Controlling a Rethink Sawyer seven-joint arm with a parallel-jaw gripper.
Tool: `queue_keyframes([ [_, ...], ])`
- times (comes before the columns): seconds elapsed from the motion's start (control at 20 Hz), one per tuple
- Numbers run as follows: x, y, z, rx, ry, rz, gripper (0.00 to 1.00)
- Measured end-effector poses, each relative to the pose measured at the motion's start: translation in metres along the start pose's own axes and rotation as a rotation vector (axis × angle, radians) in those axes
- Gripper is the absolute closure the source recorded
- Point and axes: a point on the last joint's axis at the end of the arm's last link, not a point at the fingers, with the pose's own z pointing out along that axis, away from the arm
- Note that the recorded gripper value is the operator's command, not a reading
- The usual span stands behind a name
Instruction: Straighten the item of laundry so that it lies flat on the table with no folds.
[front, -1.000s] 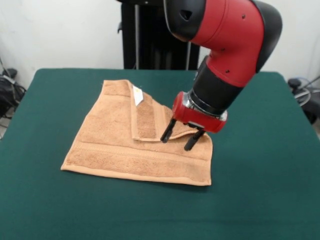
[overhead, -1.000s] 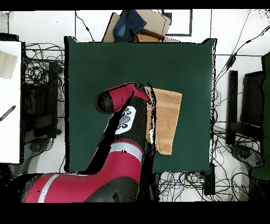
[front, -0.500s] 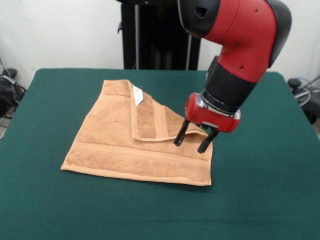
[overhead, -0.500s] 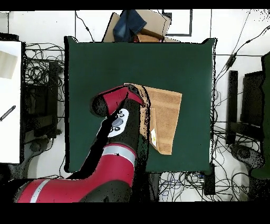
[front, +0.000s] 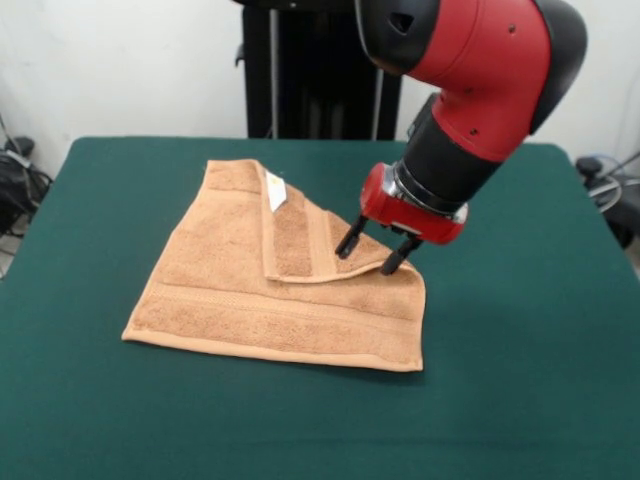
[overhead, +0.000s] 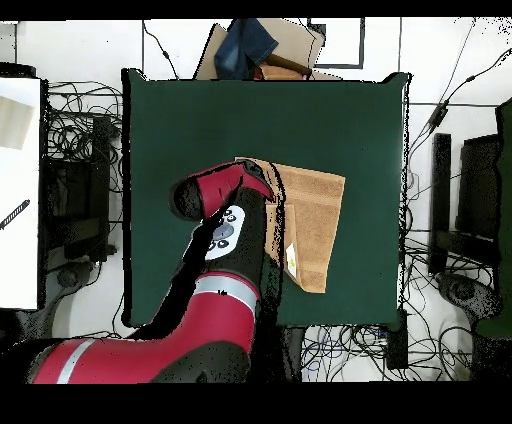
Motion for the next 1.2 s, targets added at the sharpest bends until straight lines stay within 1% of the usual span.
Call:
queue_keyframes([
  [1.2,0.0045,0.0001,0.0008,0.0,0.014,0.0,0.0],
])
